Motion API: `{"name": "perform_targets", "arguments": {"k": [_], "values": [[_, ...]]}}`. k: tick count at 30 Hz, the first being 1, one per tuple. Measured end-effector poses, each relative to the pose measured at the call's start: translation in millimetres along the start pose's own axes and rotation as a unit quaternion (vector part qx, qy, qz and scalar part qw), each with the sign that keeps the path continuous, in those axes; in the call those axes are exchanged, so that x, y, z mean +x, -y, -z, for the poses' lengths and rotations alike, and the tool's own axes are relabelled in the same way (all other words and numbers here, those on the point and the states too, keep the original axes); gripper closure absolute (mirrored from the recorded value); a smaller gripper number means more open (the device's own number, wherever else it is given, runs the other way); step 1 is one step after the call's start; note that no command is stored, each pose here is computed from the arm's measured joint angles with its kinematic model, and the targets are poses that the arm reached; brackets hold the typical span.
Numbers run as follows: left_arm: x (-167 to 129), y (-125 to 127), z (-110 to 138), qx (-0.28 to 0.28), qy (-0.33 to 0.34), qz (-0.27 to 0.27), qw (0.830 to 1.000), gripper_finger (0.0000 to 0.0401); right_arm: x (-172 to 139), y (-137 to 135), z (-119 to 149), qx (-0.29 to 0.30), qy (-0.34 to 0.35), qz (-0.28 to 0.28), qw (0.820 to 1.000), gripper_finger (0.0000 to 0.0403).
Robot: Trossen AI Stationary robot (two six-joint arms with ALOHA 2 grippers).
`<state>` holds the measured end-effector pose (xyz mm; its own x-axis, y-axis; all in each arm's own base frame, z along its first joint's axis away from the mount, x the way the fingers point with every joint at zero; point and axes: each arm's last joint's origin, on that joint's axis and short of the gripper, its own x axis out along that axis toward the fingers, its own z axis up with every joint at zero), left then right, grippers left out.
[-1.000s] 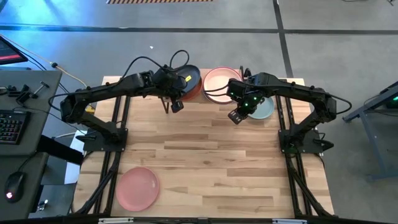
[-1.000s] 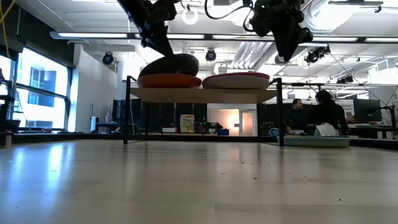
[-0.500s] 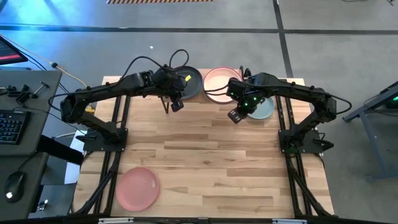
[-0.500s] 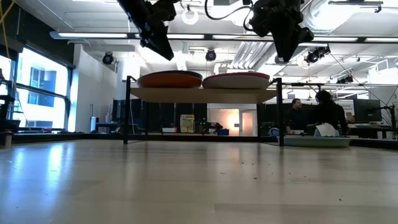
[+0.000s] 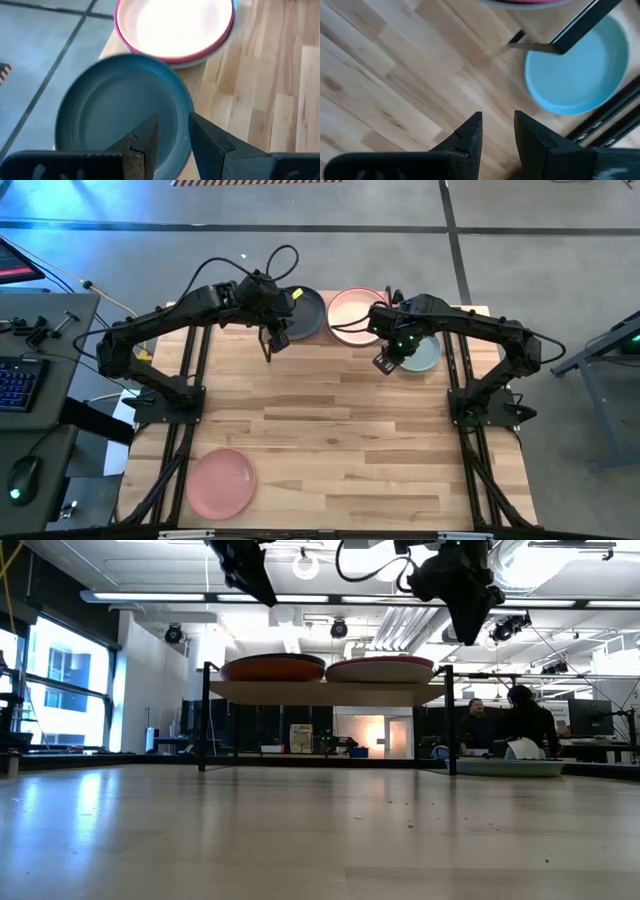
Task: Place and stack plates onto a shelf
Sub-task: Stack the light blue plate on top of the black plate on the shelf
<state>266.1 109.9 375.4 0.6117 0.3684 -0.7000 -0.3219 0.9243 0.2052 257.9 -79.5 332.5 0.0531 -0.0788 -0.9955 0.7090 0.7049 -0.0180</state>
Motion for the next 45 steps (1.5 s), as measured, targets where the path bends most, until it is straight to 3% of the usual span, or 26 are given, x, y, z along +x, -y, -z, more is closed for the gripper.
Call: {"name": "perform_targets", "arguments": {"k": [13,23,30,45], "values": [[-18.3,-9.4,6.6,-0.029,0.000,-0.013,0.999,0.0304,49.8,28.1,12.1,-0.070,-0.100,0.014,0.992,0.0311],[-17.7,-17.3,7.3,-0.086,0.004,-0.023,0.996,0.0304,37.5,58.9,48.5,-0.127,-0.009,-0.041,0.991,0.0311],[-17.8,-17.5,6.5,-0.119,0.009,-0.024,0.993,0.0304,65.4,78.4,71.4,-0.162,-0.012,-0.047,0.986,0.0311],[-17.6,-18.0,4.1,-0.155,0.022,-0.024,0.987,0.0304,114.5,90.8,70.5,-0.304,0.023,-0.046,0.951,0.0311]]}}
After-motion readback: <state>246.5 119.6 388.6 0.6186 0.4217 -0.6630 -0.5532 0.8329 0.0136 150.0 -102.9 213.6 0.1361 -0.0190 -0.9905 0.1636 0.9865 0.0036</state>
